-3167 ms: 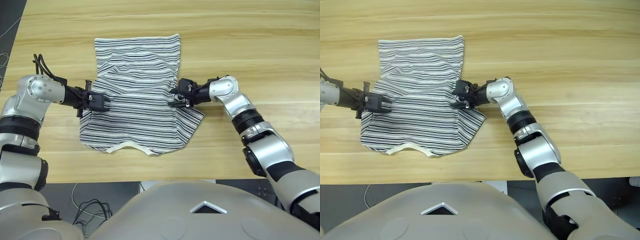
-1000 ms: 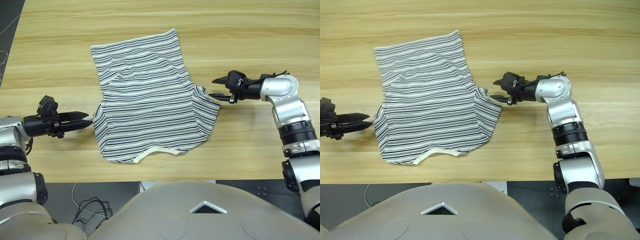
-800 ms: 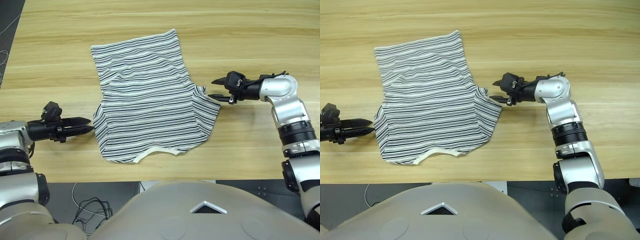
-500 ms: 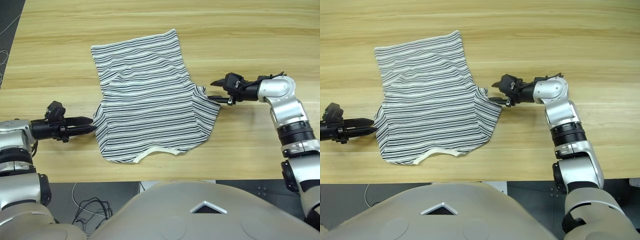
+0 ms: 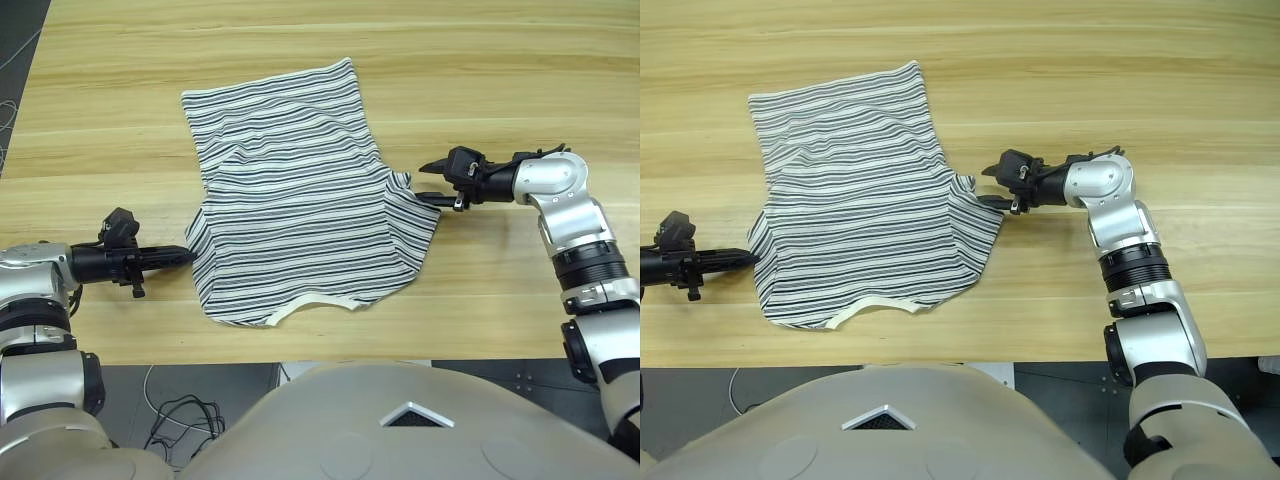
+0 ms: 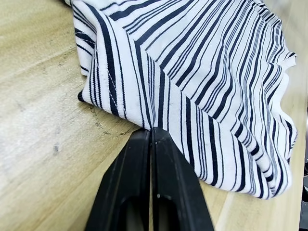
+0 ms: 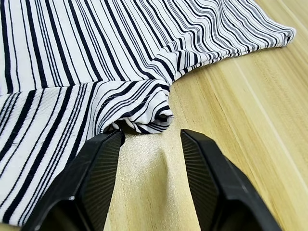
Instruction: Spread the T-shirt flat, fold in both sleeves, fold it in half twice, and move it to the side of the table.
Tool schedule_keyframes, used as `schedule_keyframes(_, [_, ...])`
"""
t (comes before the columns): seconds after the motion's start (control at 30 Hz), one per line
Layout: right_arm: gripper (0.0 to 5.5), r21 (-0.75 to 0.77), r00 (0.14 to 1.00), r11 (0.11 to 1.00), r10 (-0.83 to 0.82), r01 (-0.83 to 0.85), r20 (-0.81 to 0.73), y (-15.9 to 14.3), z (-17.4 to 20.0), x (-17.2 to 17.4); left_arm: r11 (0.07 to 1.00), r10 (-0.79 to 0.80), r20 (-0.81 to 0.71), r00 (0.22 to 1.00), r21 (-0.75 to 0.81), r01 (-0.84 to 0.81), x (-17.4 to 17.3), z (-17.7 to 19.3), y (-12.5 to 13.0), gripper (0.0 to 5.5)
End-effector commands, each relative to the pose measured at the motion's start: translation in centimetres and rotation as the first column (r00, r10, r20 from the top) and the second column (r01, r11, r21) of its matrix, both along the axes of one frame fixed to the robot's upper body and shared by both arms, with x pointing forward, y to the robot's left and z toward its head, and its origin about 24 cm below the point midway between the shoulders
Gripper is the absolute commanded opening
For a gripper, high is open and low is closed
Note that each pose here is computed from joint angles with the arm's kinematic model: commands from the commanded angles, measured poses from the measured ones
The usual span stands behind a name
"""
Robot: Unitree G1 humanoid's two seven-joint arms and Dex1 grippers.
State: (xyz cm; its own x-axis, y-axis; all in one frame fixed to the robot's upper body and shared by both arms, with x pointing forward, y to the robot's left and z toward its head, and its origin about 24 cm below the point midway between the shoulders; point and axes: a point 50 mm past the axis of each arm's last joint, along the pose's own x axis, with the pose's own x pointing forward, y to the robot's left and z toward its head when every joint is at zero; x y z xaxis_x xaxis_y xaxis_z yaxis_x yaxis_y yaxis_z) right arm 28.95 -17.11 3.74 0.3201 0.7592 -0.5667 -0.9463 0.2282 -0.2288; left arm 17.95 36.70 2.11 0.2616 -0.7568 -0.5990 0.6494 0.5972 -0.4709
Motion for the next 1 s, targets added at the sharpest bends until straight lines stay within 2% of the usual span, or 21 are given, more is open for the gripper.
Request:
schedule_keyframes(0.03, [2.28, -0.01, 1.0, 1.0, 0.009, -0.009, 0.014, 0.3, 0.3, 0.3, 1.0, -0.025, -0.019, 1.0, -0.014, 0.024, 0.1, -0.2, -0.5, 0.11])
schedule_keyframes(0.3, [2.28, -0.011, 1.0, 1.0, 0.02, -0.02, 0.011, 0.6, 0.2, 0.4, 0.997, -0.024, 0.118, 0.993, -0.073, 0.032, 1.4, 2.1, -0.8, 0.11])
schedule_keyframes(0.6, [2.28, -0.013, 0.999, 0.999, 0.033, -0.033, 0.007, 0.9, 0.1, 0.3, 0.991, -0.064, 0.125, 0.99, -0.105, 0.077, 0.6, 2.6, -1.2, 0.11])
schedule_keyframes(1.0, [2.28, -0.015, 0.999, 0.999, 0.048, -0.048, -0.001, 1.3, -0.1, 0.2, 0.976, -0.099, 0.196, 0.976, -0.173, 0.134, 1.4, 4.5, -2.3, 0.11])
